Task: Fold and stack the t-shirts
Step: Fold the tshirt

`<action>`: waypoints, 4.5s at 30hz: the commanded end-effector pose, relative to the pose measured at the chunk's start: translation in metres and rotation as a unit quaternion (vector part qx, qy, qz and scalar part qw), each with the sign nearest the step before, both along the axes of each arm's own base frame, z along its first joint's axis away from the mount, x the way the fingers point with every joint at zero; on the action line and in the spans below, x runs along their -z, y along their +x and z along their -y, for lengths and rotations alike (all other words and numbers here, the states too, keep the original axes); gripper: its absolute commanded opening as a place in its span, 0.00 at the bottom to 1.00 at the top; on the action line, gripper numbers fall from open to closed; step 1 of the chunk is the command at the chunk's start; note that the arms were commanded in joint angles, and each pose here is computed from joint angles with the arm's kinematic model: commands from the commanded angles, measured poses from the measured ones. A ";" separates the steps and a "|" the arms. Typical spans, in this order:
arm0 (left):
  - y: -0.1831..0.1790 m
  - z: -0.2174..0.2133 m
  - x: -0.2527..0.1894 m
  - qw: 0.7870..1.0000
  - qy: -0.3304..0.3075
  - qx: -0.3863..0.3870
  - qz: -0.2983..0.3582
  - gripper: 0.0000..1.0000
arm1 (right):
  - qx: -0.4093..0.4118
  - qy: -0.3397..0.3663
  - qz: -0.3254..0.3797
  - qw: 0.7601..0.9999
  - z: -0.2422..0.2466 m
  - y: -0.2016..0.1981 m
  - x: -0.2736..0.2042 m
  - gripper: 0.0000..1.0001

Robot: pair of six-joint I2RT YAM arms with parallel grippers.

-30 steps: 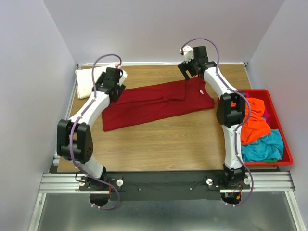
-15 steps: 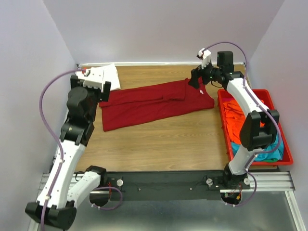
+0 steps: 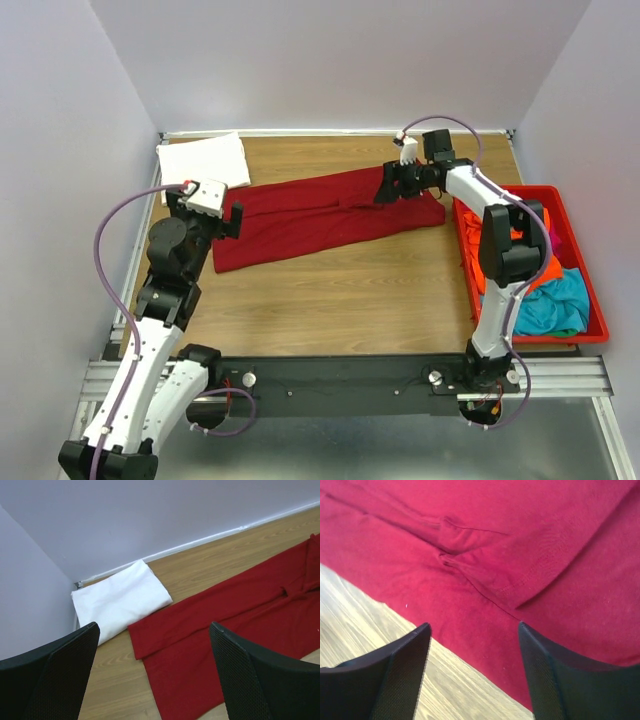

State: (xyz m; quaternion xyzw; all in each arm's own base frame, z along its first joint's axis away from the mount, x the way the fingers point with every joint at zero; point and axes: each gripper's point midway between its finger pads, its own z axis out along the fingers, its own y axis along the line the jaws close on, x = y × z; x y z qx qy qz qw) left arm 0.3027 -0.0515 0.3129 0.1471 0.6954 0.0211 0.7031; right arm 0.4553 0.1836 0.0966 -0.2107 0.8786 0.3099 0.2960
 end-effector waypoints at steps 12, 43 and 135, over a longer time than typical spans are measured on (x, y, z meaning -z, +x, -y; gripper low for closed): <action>-0.033 0.001 0.001 0.994 -0.046 0.020 0.100 0.97 | 0.074 -0.027 -0.073 0.994 -0.001 0.007 0.049 0.71; -0.041 0.013 0.000 0.990 -0.049 0.059 0.116 0.97 | 0.045 0.051 -0.032 0.997 -0.040 0.067 0.009 0.08; -0.008 0.064 -0.028 0.972 -0.169 0.153 0.049 0.98 | -0.554 -0.184 0.238 0.776 -0.107 -0.280 0.000 0.76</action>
